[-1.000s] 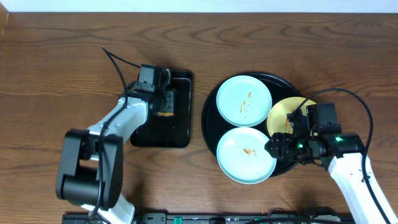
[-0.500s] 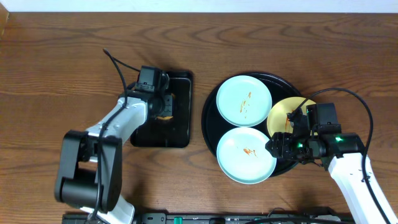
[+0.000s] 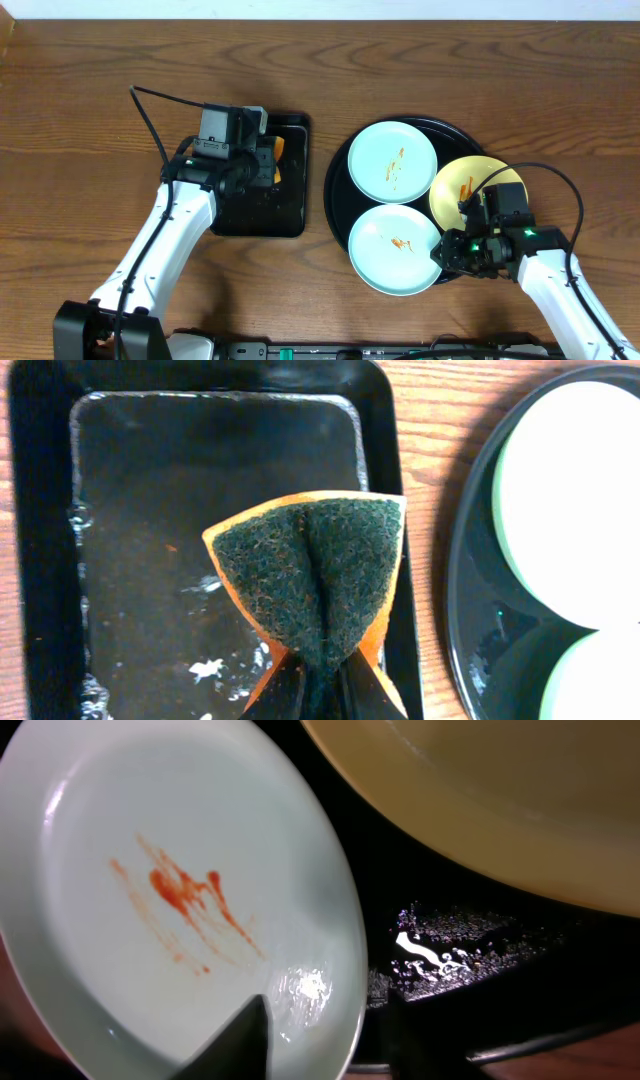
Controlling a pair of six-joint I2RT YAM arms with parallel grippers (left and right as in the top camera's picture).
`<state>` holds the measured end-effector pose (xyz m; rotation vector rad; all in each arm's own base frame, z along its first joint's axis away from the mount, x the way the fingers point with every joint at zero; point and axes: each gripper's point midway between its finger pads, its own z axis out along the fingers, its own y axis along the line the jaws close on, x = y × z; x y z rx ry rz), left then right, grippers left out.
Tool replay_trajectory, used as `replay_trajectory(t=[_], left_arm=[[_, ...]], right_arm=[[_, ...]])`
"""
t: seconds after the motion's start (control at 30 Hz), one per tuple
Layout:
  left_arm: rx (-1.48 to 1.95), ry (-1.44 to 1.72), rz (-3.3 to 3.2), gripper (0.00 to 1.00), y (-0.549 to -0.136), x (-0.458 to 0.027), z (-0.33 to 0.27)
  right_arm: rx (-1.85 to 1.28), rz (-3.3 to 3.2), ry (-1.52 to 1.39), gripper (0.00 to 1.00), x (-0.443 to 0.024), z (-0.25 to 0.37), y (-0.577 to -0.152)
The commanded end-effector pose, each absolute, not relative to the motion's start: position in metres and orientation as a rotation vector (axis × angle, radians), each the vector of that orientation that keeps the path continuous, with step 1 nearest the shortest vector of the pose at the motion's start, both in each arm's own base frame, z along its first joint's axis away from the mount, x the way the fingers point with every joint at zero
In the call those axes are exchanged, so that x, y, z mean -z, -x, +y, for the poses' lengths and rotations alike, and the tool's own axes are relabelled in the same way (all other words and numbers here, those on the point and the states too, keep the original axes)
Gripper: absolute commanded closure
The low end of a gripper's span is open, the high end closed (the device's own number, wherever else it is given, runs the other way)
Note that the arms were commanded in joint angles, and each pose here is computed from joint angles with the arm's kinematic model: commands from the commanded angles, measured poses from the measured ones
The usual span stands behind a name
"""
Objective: Clean dirty plates on tray and stack at the side
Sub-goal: 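Grasp the green-orange sponge with the left gripper and lift it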
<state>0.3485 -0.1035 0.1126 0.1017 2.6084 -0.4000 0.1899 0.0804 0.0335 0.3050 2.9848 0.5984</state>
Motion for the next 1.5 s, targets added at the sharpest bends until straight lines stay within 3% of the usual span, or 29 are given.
replay_trajectory(t=[0.0,0.27,0.43,0.73,1.17,1.47], left_arm=[[0.462,-0.114,2.583,0.92,-0.349,-0.124,-0.111],[0.462,-0.114,2.583,0.92,-0.350,-0.124,-0.111],[0.444,-0.111,2.576,0.92,-0.351,-0.124,-0.109],[0.330,-0.086,2.414,0.92,-0.387,-0.145,-0.098],[0.352,-0.107,2.144,0.92,-0.417,-0.206,-0.104],[0.331,-0.094,2.121,0.92,-0.417,-0.214,-0.100]], right_arm=[[-0.609,3.005,-0.316,0.73,-0.027,0.083,-0.185],[-0.611,3.012,-0.405,0.78,-0.012,0.082,-0.180],[-0.618,2.978,-0.400,0.88,-0.013,0.083,-0.188],[-0.623,2.907,-0.370,0.99,-0.016,0.084,-0.205],[-0.624,2.851,-0.348,0.99,-0.019,0.085,-0.218],[-0.624,2.850,-0.348,0.99,-0.020,0.085,-0.218]])
